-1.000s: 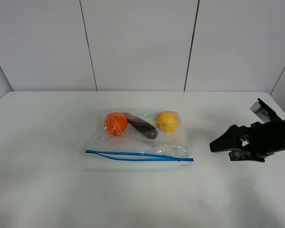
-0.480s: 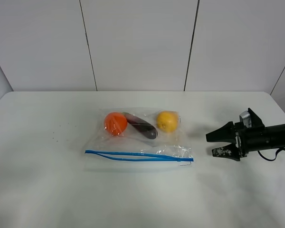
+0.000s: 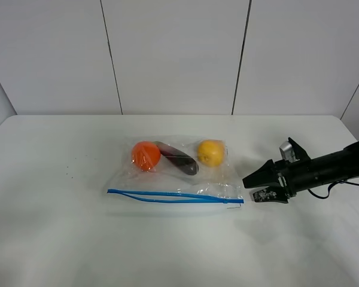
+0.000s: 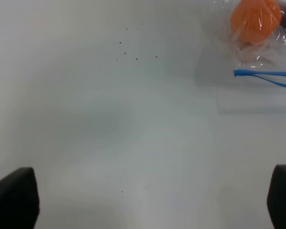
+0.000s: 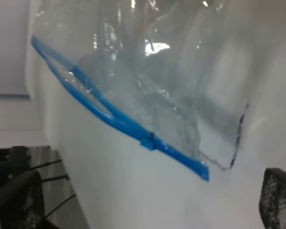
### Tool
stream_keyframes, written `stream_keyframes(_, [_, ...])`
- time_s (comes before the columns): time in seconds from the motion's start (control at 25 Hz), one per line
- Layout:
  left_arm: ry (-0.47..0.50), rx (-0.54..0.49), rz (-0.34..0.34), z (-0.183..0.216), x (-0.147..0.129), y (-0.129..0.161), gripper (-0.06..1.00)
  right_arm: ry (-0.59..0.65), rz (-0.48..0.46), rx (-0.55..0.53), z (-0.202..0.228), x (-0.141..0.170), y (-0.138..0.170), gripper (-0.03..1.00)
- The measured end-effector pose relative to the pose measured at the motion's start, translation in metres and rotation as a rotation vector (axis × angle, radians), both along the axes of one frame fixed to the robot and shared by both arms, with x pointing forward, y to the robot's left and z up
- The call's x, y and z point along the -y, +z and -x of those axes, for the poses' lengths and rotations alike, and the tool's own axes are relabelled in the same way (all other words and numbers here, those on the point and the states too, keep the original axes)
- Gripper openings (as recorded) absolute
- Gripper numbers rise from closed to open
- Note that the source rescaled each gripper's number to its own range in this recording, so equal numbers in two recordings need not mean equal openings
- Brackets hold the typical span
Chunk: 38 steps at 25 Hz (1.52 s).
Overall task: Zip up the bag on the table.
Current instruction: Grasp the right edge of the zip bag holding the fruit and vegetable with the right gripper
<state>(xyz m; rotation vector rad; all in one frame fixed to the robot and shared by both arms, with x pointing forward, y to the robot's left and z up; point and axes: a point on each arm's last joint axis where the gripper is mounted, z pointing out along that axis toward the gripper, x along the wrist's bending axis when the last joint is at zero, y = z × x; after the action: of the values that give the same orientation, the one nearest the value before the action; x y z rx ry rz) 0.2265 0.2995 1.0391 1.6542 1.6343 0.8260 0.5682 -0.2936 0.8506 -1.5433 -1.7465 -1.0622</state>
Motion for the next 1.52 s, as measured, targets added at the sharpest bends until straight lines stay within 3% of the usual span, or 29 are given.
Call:
stream_keyframes(0.28, [0.000, 0.000, 0.000, 0.000, 0.000, 0.000, 1.00, -0.063, 0.029, 0.005, -0.006, 0.002, -0.002, 1.00])
stream_keyframes(0.52, [0.000, 0.000, 0.000, 0.000, 0.000, 0.000, 1.00, -0.117, -0.015, -0.032, -0.009, -0.002, -0.012, 1.00])
stream_keyframes(1.08, [0.000, 0.000, 0.000, 0.000, 0.000, 0.000, 1.00, -0.020, 0.000, 0.003, -0.025, -0.054, -0.005, 1.00])
stream_keyframes(1.52, [0.000, 0.000, 0.000, 0.000, 0.000, 0.000, 1.00, -0.012, 0.010, -0.037, -0.022, -0.057, -0.006, 1.00])
